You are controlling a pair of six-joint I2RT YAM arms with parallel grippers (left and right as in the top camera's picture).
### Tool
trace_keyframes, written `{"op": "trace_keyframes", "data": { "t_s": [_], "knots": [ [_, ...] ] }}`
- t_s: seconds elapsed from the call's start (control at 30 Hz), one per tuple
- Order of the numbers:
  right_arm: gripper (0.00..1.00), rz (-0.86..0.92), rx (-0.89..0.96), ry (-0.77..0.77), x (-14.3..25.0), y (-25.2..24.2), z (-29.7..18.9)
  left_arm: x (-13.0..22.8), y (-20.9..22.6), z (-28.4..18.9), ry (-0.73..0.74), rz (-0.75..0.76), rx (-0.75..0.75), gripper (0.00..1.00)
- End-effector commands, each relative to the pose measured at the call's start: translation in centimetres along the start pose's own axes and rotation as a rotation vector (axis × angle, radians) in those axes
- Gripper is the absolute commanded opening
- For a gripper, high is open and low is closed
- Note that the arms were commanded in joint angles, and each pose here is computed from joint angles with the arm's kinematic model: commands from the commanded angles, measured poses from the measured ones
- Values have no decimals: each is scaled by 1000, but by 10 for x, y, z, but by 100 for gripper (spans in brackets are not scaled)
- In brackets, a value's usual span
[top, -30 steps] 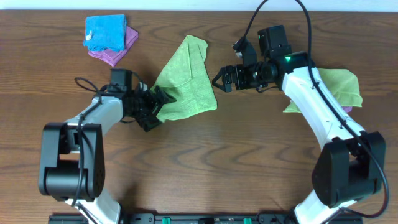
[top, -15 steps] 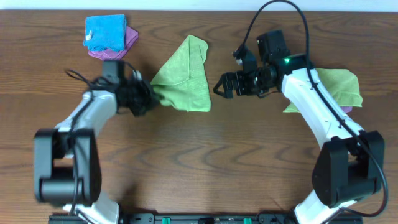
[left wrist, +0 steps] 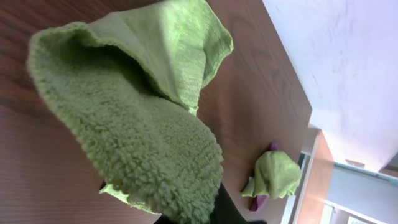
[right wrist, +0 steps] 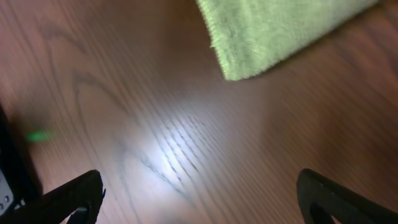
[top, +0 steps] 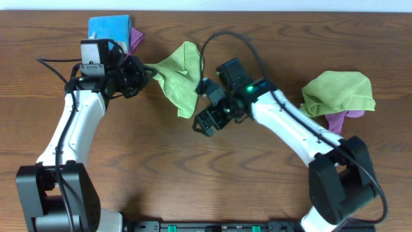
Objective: Fold the cloth
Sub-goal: 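Move the right gripper to the towel's right edge and grasp it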
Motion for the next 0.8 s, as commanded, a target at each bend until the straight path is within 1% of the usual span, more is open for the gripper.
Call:
{"op": "trace_keyframes", "data": {
  "t_s": [0.0,0.13,0.17,0.2,0.27,0.53,0.63,0.77],
  "knots": [
    [99,-42,59,33,6,-2,17,-13,8,-6,-38,0,-21,6],
    [98,-86,114,31,2,-3,41,-19,14,-11,-54,-14,-25,6],
    [96,-90,118,26,0,-3,46,-18,13,-11,-52,-13,-22,6],
    [92,-101,123,13,-4,-2,54,-18,13,-11,-52,-14,-22,6],
    [92,-87,160,-14,-10,-5,62,-18,13,-10,-50,-14,-20,6],
    [88,-62,250,-127,-33,2,83,-16,10,-10,-36,-17,-5,6],
    [84,-43,284,-143,-35,0,90,-15,10,-10,-31,-16,0,6],
    [82,-15,340,-196,-44,-8,91,-12,6,-10,-16,-16,20,6]
  ]
}}
Point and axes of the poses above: each gripper's point midway between its finger pads, its own z axis out along the fingers, its own y axis along the line the jaws close on, x = y × z, the point moved 1 cm from there along -z, back along the fingers, and after that the axes turned 6 degrees about z, right-handed, at the moved point
